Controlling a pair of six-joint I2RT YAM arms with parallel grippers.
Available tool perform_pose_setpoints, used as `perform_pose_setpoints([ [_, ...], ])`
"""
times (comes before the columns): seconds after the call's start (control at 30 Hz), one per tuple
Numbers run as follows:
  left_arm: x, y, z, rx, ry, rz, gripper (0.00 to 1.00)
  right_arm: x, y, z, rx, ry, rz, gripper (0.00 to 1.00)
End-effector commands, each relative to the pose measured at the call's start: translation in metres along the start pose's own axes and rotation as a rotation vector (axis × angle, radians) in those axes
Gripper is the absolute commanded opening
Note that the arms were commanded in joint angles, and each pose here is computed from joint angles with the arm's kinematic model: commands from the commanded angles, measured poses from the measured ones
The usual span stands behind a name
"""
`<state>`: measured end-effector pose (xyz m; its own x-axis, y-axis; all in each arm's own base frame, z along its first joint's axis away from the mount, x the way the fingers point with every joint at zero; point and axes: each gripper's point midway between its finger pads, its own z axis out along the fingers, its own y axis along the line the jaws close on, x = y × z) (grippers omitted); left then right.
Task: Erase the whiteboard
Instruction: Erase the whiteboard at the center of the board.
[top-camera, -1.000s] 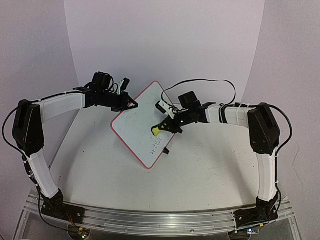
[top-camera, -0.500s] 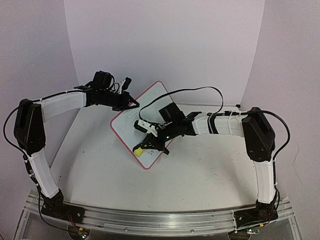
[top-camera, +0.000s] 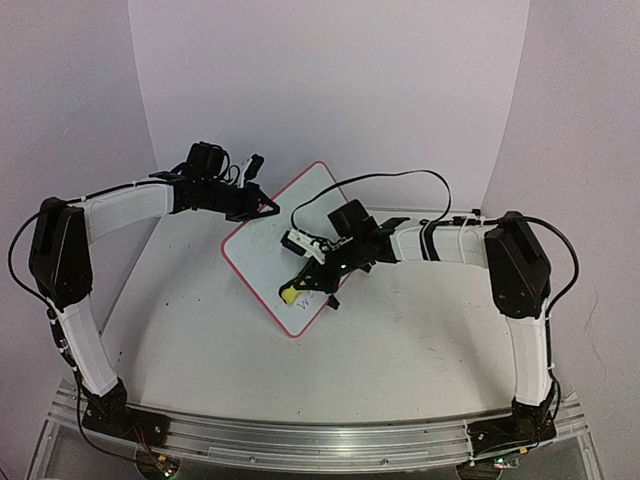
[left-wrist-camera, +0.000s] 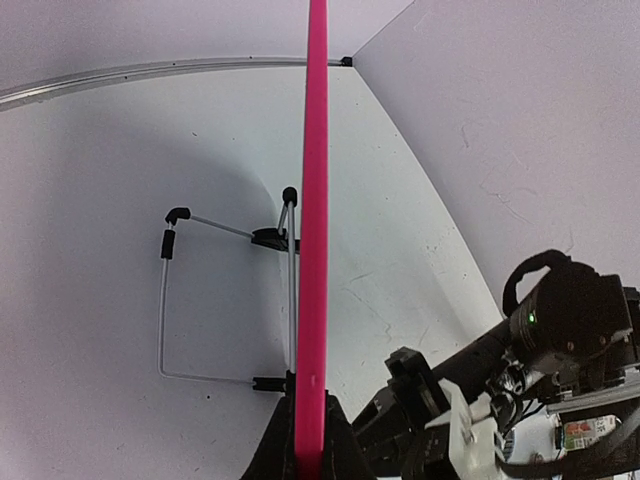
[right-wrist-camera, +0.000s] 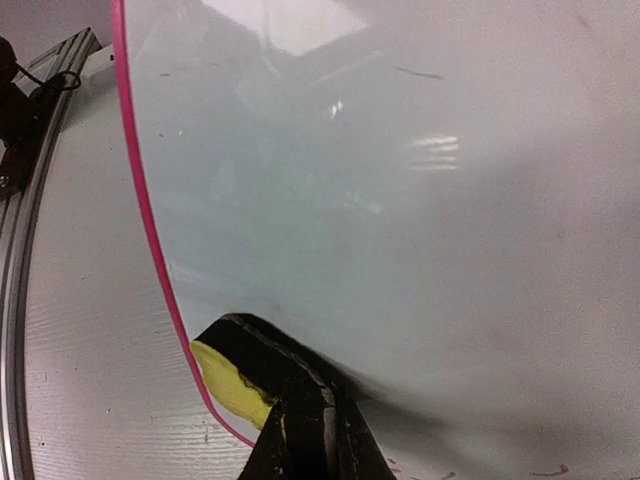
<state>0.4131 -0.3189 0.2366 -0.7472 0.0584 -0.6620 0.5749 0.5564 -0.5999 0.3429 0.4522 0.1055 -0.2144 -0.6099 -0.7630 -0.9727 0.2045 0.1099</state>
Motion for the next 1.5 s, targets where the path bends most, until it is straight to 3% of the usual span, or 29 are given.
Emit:
perform_pose_setpoints([
  [0.0,0.060,-0.029,0.024,0.107,0.209,-0.086,0.00,-0.005,-0.105,-0.039,0.374,-0.033,0.058,0.00],
  [0.7,0.061,-0.029,0.024,0.111,0.216,-0.087,0.00,0.002,-0.209,-0.100,0.695,-0.056,0.201,0.00],
  [1.13,0.060,-0.029,0.024,0.107,0.215,-0.087,0.00,0.023,-0.246,-0.131,0.823,-0.047,0.308,0.00],
  [1.27,0.060,-0.029,0.024,0.104,0.214,-0.088,0.00,0.020,-0.246,-0.132,0.806,-0.055,0.308,0.00],
  [1.47,0.060,-0.028,0.025,0.104,0.215,-0.089,0.00,-0.002,-0.211,-0.122,0.604,-0.108,0.228,0.00],
])
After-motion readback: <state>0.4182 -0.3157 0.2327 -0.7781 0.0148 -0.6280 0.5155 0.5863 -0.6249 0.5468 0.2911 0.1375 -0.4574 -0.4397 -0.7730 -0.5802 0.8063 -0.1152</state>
